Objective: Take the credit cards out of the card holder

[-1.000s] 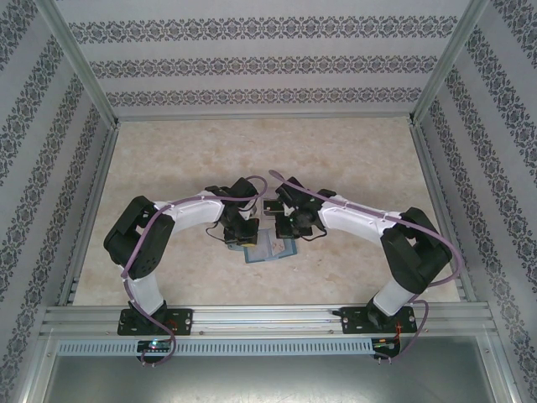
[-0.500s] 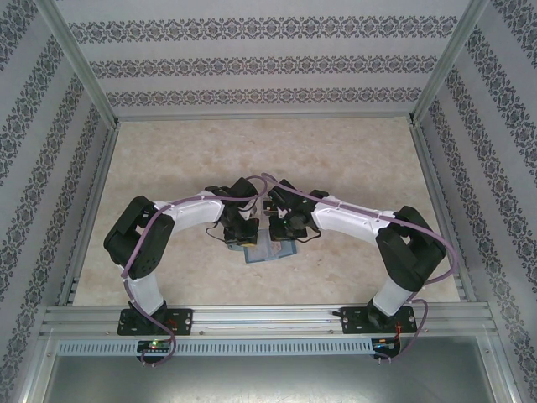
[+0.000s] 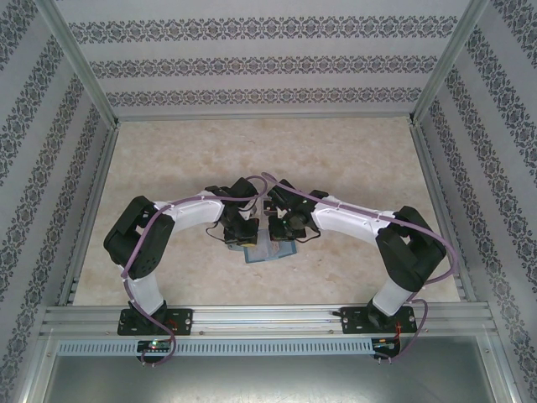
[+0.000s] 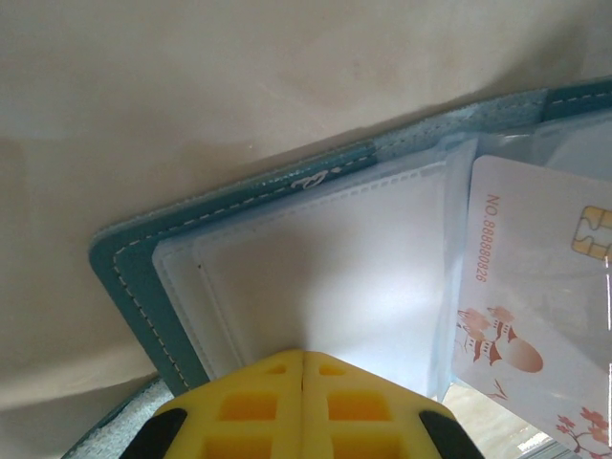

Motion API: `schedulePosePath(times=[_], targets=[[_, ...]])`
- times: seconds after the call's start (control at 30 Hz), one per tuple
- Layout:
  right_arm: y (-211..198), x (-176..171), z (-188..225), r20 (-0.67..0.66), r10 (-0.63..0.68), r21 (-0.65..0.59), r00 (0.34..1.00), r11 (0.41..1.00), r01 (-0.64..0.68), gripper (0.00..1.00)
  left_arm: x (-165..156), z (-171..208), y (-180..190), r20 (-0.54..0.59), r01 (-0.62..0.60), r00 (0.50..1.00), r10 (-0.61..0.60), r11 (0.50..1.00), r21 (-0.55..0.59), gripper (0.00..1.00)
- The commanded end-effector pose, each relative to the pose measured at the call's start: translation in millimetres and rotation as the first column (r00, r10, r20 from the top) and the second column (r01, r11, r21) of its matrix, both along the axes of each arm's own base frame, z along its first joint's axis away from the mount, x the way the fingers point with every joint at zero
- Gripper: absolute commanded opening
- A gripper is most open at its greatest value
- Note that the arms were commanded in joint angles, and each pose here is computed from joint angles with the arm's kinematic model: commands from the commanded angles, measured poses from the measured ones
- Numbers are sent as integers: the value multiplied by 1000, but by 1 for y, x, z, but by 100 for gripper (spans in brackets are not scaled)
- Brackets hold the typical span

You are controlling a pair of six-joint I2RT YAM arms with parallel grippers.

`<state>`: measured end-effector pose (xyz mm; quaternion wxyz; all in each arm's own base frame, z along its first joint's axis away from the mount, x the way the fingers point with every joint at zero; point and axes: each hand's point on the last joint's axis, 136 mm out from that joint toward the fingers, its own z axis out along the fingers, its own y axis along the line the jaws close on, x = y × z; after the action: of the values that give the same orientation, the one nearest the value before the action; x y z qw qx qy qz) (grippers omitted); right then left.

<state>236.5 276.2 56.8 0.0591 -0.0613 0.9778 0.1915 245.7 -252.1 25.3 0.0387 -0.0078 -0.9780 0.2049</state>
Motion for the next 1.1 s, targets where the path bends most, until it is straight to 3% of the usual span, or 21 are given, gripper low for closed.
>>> schedulePosePath(times=[0.0, 0.57, 0.77, 1.07], targets=[[-2, -4, 1, -5, 6, -17, 1000, 1000, -6, 9, -8, 1, 12, 0, 12, 1000, -12, 997, 71, 0], [-8, 3, 28, 37, 51, 16, 998, 999, -52, 7, 7, 19, 12, 77, 4, 997, -9, 998, 69, 0], [-2, 1, 44, 88, 229, 67, 969, 970, -235, 8, 11, 25, 18, 106, -20, 994, 13, 998, 66, 0], [-6, 7, 54, 163, 529, 8, 832, 843, -538, 8, 11, 27, 33, 127, -73, 990, 66, 996, 53, 0]])
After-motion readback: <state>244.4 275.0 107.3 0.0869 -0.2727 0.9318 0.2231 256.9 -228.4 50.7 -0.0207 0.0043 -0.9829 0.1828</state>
